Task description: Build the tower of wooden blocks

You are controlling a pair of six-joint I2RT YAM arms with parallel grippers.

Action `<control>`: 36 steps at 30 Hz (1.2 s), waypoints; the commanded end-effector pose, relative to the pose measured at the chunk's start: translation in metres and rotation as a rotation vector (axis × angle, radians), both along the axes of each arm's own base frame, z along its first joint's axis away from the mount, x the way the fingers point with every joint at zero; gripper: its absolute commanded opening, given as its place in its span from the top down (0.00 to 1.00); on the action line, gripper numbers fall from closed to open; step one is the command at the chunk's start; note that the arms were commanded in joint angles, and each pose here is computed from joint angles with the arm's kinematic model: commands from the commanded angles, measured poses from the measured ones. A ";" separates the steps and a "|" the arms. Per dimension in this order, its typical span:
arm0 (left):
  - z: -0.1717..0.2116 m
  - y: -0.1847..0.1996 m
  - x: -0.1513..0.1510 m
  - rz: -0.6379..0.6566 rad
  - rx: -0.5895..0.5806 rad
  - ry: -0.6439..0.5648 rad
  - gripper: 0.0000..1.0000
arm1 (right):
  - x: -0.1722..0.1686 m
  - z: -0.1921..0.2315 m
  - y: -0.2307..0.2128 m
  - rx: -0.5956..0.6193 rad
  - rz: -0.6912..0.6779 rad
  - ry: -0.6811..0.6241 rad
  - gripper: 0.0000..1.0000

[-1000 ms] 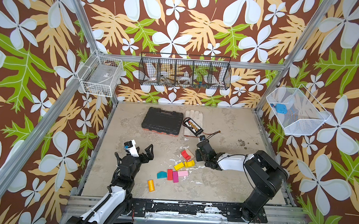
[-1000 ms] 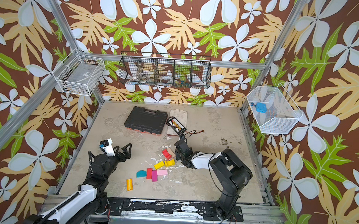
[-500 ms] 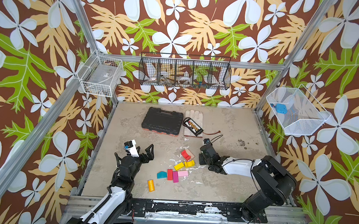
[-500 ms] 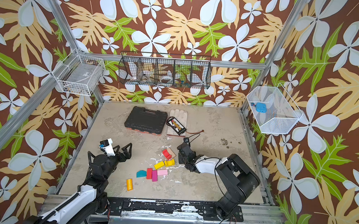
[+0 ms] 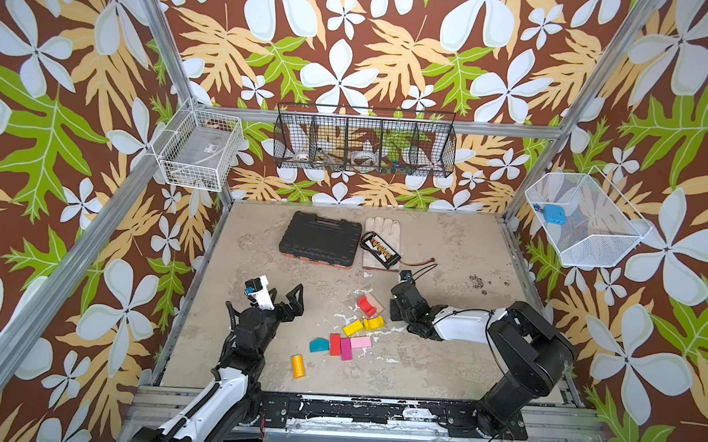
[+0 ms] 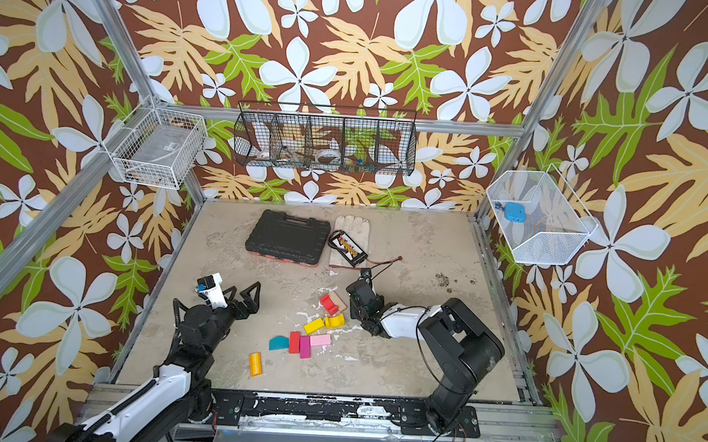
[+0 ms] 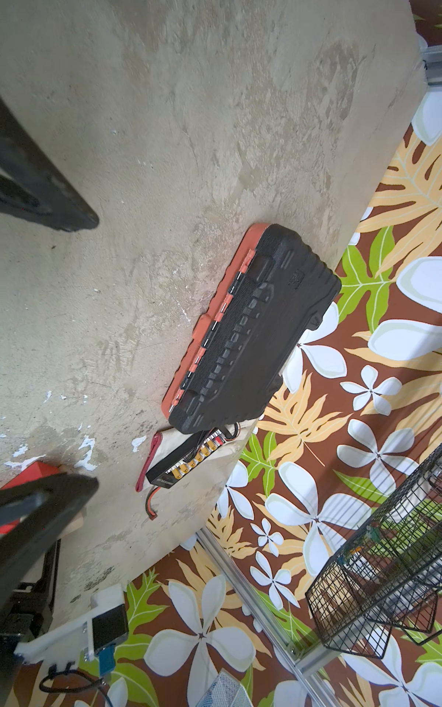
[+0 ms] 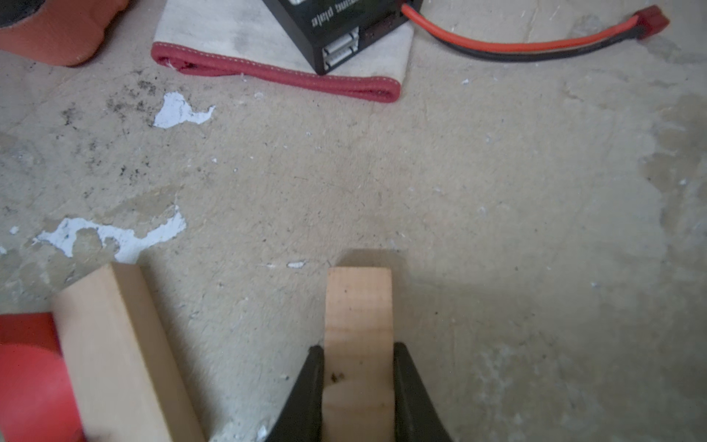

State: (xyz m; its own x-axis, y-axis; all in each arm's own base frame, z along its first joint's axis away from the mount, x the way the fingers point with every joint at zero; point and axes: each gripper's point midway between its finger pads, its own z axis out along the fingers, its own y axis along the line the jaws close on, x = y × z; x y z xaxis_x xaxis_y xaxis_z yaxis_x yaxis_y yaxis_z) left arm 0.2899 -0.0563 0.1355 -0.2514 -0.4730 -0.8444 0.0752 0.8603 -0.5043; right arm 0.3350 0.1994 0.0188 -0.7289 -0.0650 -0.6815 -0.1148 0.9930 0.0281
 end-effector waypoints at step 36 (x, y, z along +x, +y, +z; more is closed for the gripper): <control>0.008 -0.001 0.001 -0.003 -0.007 -0.032 0.00 | -0.049 -0.014 -0.087 -0.001 -0.231 0.080 0.89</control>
